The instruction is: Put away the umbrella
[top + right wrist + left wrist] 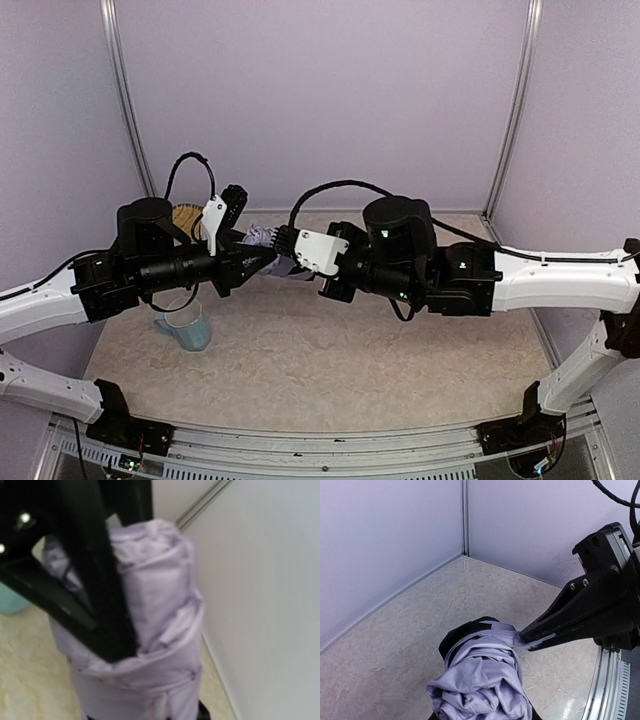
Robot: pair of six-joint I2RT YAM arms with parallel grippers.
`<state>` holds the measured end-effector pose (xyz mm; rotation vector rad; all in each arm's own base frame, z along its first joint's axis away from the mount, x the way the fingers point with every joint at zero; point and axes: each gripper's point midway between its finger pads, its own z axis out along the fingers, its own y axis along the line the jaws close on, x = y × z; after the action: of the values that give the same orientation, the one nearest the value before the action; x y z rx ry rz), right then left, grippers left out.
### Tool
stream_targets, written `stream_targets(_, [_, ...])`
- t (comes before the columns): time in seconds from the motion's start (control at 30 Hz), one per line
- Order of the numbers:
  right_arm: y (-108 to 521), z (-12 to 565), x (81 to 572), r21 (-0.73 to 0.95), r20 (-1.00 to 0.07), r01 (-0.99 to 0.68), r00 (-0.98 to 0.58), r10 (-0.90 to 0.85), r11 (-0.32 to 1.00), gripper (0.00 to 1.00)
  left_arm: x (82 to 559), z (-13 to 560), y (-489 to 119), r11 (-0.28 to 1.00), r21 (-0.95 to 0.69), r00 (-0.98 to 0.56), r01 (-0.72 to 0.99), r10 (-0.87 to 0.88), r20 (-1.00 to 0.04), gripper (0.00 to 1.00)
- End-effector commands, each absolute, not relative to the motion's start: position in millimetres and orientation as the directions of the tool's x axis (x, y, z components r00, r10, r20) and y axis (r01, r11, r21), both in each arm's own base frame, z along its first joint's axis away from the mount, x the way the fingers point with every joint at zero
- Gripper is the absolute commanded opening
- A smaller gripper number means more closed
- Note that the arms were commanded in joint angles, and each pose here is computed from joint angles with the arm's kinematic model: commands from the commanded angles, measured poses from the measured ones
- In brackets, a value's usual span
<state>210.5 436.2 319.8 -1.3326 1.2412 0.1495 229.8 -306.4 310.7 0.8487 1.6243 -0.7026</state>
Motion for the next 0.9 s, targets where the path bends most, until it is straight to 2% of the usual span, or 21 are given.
stream_targets(0.0, [449, 315, 202, -0.679, -0.695, -0.660, 0.438, -0.571, 0.320, 0.00, 248, 344, -288, 0.640, -0.059, -0.097, 0.766, 0.024, -0.995, 0.00])
stream_targets(0.23, [470, 296, 199, -0.668, -0.714, -0.651, 0.424, -0.557, 0.360, 0.00, 230, 377, -288, 0.540, -0.207, -0.121, 0.816, -0.191, -0.974, 0.00])
stream_targets(0.37, [477, 287, 203, -0.643, -0.738, -0.654, 0.392, -0.549, 0.398, 0.00, 222, 385, -289, 0.493, -0.231, -0.127, 0.839, -0.235, -0.964, 0.00])
stream_targets(0.53, [481, 280, 206, -0.637, -0.742, -0.655, 0.378, -0.553, 0.408, 0.14, 217, 390, -285, 0.487, -0.224, -0.121, 0.844, -0.234, -0.965, 0.00])
stream_targets(0.87, [485, 256, 190, -0.619, -0.740, -0.711, 0.385, -0.551, 0.334, 0.25, 227, 392, -267, 0.547, -0.208, -0.098, 0.811, -0.223, -0.970, 0.00])
